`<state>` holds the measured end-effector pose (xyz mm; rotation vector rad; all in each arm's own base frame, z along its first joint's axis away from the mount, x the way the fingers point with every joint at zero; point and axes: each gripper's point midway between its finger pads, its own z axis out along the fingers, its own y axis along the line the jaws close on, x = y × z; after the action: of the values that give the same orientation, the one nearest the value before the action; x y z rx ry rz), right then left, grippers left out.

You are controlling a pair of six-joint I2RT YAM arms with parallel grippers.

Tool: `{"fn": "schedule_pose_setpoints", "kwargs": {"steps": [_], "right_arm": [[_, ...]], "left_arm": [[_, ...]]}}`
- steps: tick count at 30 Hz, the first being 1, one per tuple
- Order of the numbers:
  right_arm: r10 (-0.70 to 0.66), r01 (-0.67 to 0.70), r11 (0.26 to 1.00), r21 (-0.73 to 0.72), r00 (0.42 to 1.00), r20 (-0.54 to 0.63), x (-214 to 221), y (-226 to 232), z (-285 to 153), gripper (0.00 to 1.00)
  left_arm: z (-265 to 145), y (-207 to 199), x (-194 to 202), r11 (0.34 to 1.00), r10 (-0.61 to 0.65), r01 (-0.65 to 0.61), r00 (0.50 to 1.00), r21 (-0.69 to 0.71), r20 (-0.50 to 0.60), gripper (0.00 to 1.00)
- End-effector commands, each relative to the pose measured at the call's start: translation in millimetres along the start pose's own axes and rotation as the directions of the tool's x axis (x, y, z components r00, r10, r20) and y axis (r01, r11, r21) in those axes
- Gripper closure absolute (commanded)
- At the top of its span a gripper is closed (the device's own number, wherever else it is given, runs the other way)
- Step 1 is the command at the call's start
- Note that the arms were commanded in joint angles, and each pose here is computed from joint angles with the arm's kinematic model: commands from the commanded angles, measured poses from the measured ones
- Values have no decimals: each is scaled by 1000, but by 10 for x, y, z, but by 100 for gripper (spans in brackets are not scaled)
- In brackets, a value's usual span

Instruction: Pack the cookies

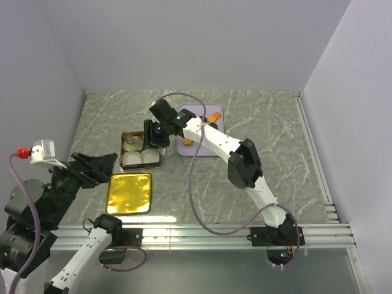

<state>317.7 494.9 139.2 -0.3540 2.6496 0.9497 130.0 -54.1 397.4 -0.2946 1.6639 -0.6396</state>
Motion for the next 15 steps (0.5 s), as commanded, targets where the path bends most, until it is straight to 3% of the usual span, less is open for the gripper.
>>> {"fn": "schedule_pose_setpoints", "kwargs": {"steps": [1, 8, 15], "right_arm": [[-19, 21, 1000, -21, 996, 82, -225, 148, -131, 44], [-26, 28, 999, -20, 994, 108, -295, 182, -257, 41], [-42, 67, 992, -106, 975, 217, -559, 522, -817, 42]], "left_arm": [[113, -37, -46, 999, 33, -33, 999, 13, 12, 1], [215, 11, -50, 998, 55, -54, 998, -9, 25, 1], [365, 55, 35, 998, 60, -60, 998, -23, 1, 1]]}}
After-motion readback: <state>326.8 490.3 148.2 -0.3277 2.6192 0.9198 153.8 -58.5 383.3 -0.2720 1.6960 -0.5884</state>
